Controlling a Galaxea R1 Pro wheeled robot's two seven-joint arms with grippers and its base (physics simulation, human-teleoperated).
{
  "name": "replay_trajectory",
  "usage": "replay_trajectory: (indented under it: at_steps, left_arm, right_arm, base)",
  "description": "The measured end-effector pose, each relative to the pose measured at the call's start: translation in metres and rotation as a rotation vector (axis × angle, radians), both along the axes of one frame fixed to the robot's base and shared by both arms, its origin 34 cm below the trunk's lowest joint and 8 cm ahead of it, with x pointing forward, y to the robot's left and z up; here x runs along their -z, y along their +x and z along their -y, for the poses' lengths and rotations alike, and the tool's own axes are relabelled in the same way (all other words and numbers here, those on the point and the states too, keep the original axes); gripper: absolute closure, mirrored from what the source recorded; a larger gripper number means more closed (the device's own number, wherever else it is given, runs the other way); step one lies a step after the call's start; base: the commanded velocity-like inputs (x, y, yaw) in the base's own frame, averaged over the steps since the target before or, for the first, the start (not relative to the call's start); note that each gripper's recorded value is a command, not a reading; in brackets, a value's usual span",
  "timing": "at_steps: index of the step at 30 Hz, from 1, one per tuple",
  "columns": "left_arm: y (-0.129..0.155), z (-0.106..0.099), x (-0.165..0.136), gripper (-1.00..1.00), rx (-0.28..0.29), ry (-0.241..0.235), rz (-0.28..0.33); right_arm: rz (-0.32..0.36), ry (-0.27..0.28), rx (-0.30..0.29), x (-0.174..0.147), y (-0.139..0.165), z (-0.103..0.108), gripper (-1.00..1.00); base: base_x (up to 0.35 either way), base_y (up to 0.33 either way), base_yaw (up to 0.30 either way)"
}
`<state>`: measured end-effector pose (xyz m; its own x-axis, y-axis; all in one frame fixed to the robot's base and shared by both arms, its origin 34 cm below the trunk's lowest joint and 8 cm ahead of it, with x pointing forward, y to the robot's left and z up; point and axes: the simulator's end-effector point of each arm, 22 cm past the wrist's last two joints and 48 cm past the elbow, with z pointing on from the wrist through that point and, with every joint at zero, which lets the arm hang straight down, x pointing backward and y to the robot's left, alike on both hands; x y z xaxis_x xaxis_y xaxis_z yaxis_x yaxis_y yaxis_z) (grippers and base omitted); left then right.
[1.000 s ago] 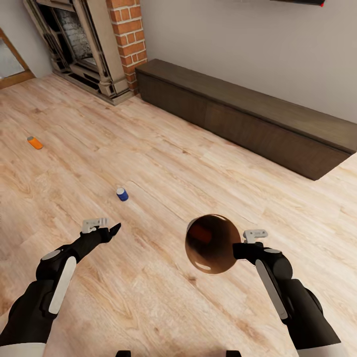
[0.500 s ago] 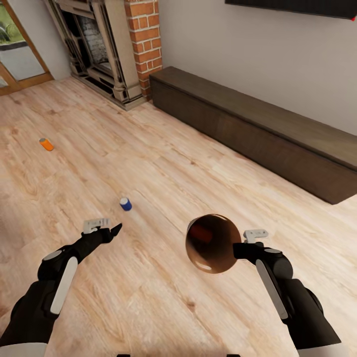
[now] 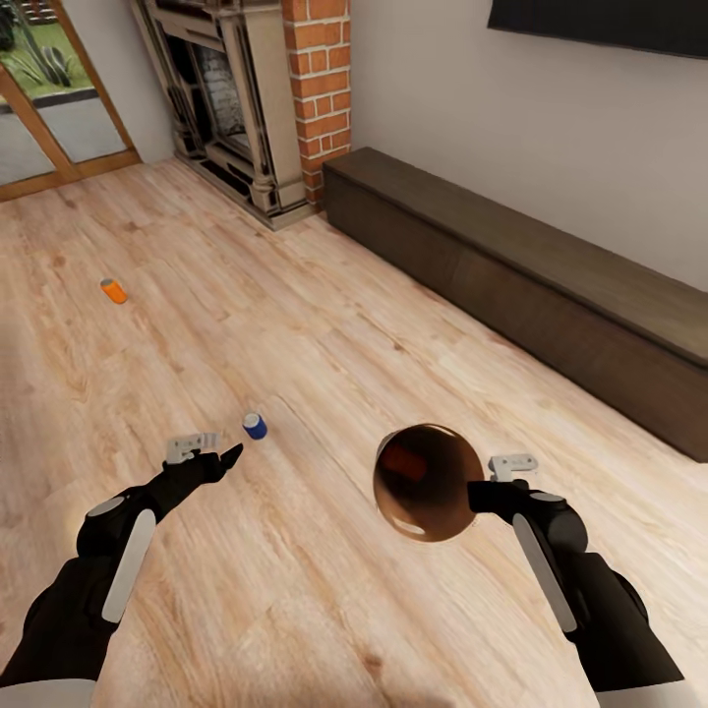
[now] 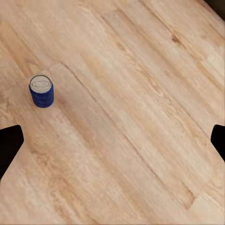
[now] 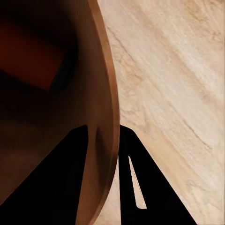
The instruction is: Put the three can of soda from the living room inside the tash can in the kitchen.
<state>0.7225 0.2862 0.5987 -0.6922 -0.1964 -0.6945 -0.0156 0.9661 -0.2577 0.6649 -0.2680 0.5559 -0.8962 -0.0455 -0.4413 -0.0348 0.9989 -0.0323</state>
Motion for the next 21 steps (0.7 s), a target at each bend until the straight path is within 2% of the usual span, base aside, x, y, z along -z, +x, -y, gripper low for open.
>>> replay_trajectory:
  at_steps: [10,13,17,21]
  left_arm:
    - [0.0012,-0.0018,-0.0048,-1.0,-0.006,0.005,0.007]
    - [0.0013,-0.0071,-0.0044,-1.0,-0.024,0.022,0.003]
    - [0.0015,-0.0088,-0.0045,-1.0,-0.031,0.026,0.002]
    - [0.0014,-0.0096,-0.0044,-1.0,-0.034,0.028,0.002]
  right_arm:
    - [0.011,0.001,0.0,-0.0061,0.0025,-0.0007,1.0]
    - [0.014,0.005,0.001,-0.0072,0.003,-0.0018,1.0]
    - [0.015,-0.005,-0.001,-0.0077,0.0031,-0.0001,1.0]
    - [0.014,0.006,0.0,-0.0074,0.0029,-0.0031,1.0]
  base:
    - [0.296,-0.149,0.17]
    - [0.305,-0.123,0.078]
    - [0.316,-0.042,0.021]
    - [0.321,-0.01,0.005]
